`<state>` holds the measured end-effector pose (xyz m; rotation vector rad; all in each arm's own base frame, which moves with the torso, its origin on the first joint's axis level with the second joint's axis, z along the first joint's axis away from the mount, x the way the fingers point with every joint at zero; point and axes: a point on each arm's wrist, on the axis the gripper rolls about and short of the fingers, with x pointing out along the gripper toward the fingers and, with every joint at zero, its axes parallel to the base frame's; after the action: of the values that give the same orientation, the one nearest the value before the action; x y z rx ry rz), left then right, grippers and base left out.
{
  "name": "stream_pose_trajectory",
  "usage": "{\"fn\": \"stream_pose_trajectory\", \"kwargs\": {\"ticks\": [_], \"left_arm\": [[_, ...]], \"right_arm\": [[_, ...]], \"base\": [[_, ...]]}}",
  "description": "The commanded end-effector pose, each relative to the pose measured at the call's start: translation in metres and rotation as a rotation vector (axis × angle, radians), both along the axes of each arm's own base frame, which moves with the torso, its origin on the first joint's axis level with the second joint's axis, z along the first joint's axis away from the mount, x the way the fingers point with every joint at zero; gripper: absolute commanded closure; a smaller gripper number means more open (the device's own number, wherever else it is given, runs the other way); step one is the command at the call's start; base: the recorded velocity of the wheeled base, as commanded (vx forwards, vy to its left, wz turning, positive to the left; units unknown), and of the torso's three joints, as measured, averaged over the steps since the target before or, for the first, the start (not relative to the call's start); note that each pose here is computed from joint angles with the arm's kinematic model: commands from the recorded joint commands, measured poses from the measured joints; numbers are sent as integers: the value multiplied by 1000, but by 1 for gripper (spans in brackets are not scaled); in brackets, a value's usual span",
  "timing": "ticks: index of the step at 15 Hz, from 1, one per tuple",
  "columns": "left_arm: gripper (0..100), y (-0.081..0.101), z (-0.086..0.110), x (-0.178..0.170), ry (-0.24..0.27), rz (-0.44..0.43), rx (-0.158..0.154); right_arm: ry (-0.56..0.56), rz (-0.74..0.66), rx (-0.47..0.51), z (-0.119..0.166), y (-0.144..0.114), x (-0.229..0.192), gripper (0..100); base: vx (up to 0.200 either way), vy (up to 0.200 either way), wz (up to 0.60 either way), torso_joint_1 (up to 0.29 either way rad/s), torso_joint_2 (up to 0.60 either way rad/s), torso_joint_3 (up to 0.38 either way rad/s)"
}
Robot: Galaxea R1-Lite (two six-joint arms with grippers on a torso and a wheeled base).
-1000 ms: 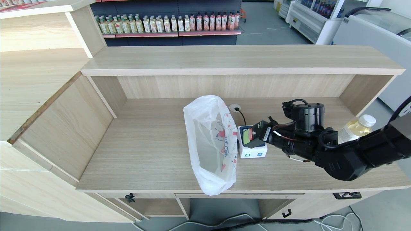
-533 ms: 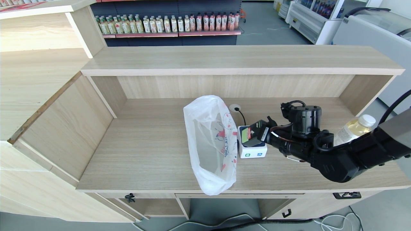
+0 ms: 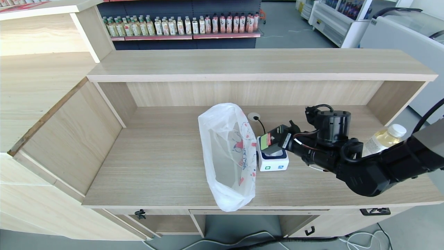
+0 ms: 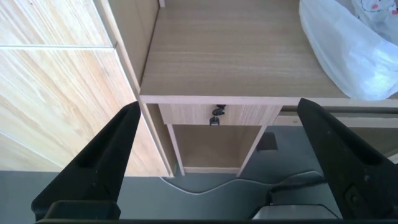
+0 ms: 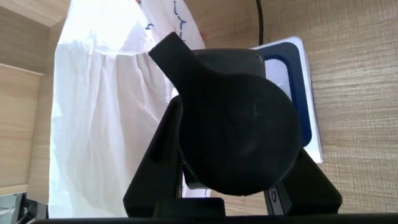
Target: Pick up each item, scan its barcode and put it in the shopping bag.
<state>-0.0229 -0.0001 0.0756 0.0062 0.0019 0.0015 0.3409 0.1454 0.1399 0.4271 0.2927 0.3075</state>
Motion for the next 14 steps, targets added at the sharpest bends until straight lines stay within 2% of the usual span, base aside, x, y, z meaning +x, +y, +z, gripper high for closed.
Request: {"fn": "stream_pose_trajectory", "kwargs": {"ticks": [1,2,3,4,5,8,11,14], "left_arm": [[0,0,0,0,0,0,0],[0,0,0,0,0,0,0],[0,0,0,0,0,0,0],[0,0,0,0,0,0,0],[0,0,0,0,0,2,0],[0,0,0,0,0,0,-3],[0,0,0,0,0,0,-3],[0,0,0,0,0,0,-2]], "right_arm": [[-94,17,-13,29,-2,-14,100],[-139,36,-60,38,-2,-24,100],[-209,82,-172,50,-3,-49,100],[-220,107,-209,50,-2,-61,100],[-222,117,-214,50,1,-68,100],[-226,121,-214,52,7,-68,100],[-192,128,-229,39,12,-59,100],[-147,139,-247,23,17,-51,100]], "base": [[0,0,0,0,0,0],[0,0,0,0,0,0],[0,0,0,0,0,0],[0,0,0,0,0,0],[0,0,0,0,0,0],[0,200,0,1,-1,5],[0,200,0,-2,1,2],[0,0,0,0,0,0]]}}
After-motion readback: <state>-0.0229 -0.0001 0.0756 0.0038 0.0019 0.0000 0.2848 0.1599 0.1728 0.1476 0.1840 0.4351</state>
